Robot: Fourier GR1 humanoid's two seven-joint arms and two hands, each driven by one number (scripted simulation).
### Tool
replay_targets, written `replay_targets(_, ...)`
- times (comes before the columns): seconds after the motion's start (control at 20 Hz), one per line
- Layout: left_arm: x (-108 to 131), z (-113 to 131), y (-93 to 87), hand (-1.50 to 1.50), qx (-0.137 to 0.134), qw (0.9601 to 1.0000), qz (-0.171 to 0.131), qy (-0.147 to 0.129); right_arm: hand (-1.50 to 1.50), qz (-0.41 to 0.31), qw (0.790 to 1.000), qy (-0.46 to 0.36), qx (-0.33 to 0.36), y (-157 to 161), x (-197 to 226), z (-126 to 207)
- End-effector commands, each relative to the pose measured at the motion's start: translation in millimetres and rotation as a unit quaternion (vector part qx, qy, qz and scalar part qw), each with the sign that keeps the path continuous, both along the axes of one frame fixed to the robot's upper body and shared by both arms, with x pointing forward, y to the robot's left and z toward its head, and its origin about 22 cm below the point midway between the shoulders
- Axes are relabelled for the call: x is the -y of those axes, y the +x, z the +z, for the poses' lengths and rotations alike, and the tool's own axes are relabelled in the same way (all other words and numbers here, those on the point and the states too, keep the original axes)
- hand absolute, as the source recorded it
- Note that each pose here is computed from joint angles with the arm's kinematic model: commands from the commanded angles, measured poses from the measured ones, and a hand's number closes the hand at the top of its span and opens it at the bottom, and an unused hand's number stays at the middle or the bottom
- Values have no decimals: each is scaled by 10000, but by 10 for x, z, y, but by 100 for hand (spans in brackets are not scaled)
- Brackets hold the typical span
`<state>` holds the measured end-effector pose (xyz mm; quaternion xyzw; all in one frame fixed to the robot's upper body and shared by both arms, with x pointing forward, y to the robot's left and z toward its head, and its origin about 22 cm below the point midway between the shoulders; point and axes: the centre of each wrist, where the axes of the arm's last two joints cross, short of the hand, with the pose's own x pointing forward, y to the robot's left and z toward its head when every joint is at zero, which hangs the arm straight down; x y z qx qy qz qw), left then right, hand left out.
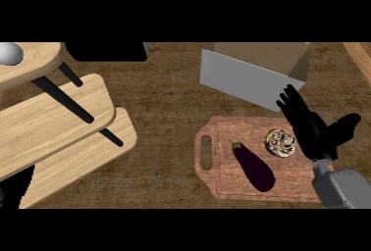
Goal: Pick the eggplant from the cutting board and place it in the cardboard box
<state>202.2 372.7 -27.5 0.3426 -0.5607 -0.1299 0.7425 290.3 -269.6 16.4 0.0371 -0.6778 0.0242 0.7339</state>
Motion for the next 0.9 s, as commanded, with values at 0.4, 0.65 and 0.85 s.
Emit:
replay_targets(0.4, 932, 252, 495, 0, 799, 9623, -2088, -1549, -150, 984, 9094, -3969, 761, -115, 148, 198)
replay_targets(0.65, 1013, 319, 513, 0, 930, 9468, -2408, -1919, -150, 1588, 7984, -5570, 1645, -265, 148, 232)
replay_targets(0.85, 1058, 316, 543, 0, 864, 9409, -2529, -2081, -150, 1574, 7404, -6173, 2145, -360, -54, 476)
